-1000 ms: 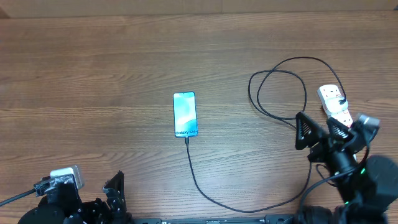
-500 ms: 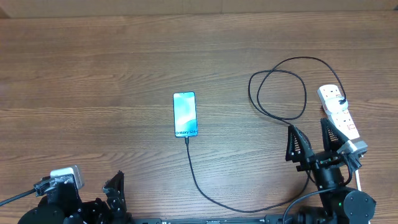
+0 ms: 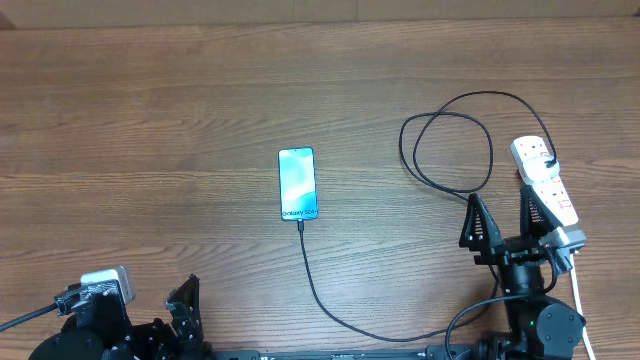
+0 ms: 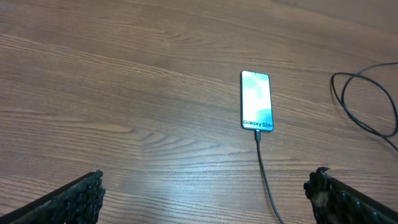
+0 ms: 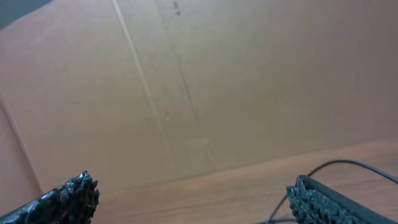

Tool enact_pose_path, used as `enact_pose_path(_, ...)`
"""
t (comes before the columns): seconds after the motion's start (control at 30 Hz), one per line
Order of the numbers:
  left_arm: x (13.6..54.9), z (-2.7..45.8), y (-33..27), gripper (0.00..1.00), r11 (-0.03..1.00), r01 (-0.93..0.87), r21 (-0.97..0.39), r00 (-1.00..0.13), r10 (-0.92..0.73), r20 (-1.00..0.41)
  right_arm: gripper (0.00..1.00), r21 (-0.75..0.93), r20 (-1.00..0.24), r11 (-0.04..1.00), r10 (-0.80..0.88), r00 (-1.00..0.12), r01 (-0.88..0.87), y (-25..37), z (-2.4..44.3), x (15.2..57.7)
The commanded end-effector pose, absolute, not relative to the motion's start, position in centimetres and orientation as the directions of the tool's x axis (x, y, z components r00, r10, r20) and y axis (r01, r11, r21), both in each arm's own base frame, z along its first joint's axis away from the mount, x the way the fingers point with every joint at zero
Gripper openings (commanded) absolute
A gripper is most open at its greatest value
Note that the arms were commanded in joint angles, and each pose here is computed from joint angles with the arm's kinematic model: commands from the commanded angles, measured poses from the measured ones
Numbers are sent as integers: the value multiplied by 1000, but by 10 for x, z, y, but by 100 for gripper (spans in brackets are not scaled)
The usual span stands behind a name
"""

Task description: Plug charger to phone and switch on socket

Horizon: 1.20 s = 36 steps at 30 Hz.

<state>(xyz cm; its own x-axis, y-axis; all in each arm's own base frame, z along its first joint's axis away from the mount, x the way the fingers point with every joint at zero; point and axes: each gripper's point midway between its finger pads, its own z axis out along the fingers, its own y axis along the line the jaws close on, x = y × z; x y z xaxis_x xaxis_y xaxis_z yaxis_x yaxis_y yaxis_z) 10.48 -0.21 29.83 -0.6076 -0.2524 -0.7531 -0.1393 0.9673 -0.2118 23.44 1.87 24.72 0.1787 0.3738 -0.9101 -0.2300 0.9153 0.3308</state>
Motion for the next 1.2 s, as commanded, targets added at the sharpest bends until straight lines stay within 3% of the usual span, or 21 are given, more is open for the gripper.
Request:
enact_pose_path(0.0,105,300,-1,99,969,-135,-205,-602,-245,-760,100,345,-905,915,384,186,-211,15,242,236)
enact_pose_path(0.33,105,300,-1,100,969,-135,-205,-602,-245,-760,100,375,-903,918,393,176,-125,2,227,241)
enact_pose_path(0.7,105,300,-1,100,969,-135,-205,-602,-245,-760,100,409,-912,912,410,-11,24,-9,170,246)
enact_pose_path(1.17,105,300,-1,100,969,-135,-205,-602,-245,-760,100,309,-951,951,309,-19,18,-8,169,246)
